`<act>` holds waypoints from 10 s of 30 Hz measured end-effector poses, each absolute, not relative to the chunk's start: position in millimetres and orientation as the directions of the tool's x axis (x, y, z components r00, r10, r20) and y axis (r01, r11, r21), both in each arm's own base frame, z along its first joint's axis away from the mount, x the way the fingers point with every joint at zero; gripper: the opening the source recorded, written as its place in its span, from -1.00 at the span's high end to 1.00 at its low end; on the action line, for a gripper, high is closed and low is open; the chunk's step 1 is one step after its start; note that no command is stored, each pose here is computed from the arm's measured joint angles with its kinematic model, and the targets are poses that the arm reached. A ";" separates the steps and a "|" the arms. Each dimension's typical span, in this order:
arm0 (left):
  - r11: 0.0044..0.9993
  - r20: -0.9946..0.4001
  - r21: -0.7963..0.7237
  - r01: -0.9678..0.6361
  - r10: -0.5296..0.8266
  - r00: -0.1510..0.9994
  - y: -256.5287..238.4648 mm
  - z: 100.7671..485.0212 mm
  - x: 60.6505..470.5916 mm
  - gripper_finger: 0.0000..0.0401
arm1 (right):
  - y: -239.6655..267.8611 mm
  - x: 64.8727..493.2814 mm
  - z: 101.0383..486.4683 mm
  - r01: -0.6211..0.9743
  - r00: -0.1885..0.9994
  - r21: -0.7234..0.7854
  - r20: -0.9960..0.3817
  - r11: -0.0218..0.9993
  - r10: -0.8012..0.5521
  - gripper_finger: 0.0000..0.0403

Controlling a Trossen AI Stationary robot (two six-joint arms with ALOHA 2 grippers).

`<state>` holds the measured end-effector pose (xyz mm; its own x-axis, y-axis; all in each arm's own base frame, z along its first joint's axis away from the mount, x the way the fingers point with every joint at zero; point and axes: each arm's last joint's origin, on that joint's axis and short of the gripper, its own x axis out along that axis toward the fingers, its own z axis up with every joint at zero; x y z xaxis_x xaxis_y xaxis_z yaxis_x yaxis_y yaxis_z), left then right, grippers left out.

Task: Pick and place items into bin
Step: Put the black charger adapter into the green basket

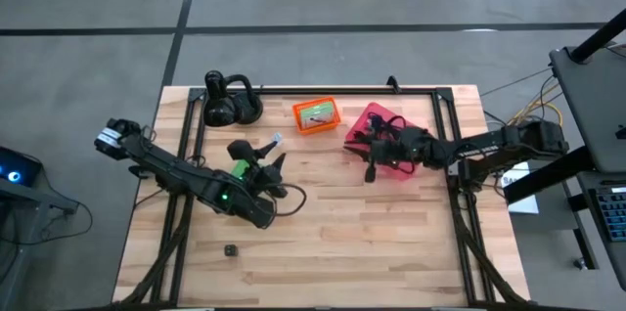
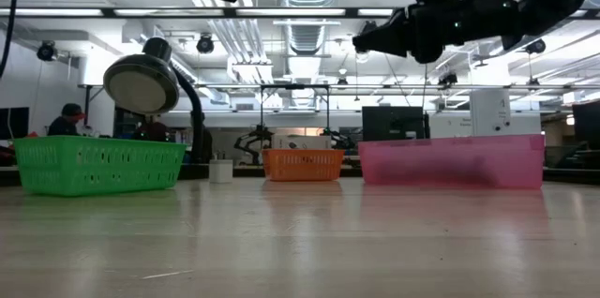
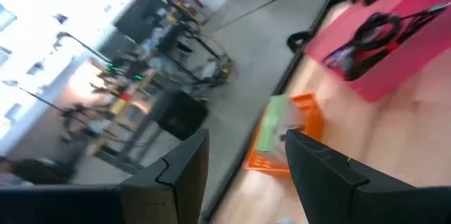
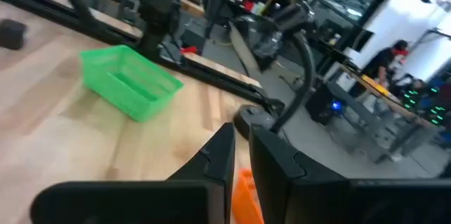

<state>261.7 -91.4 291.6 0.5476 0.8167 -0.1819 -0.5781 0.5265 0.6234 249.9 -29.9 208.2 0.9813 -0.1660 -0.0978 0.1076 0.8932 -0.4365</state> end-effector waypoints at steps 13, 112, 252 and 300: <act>0.821 -0.419 0.442 -0.362 0.546 0.726 -83.2 300.9 266.6 0.14 | -46.2 246.3 204.9 0.156 0.967 -0.436 -0.117 0.886 -0.228 0.86; 0.444 -0.857 -0.379 -0.812 -0.498 0.128 -152.2 254.2 239.5 0.14 | -59.0 243.1 204.6 0.221 0.954 -0.369 -0.113 0.903 -0.279 0.86; 0.075 -0.996 0.060 -0.995 -0.067 -0.065 -207.9 174.8 199.6 0.14 | -59.8 246.2 203.9 0.202 0.949 -0.389 -0.147 0.899 -0.277 0.86; 0.271 -0.878 -0.215 -0.938 0.368 0.307 -151.0 225.4 200.7 0.32 | -59.8 245.9 202.3 0.191 0.947 -0.409 -0.163 0.892 -0.277 0.86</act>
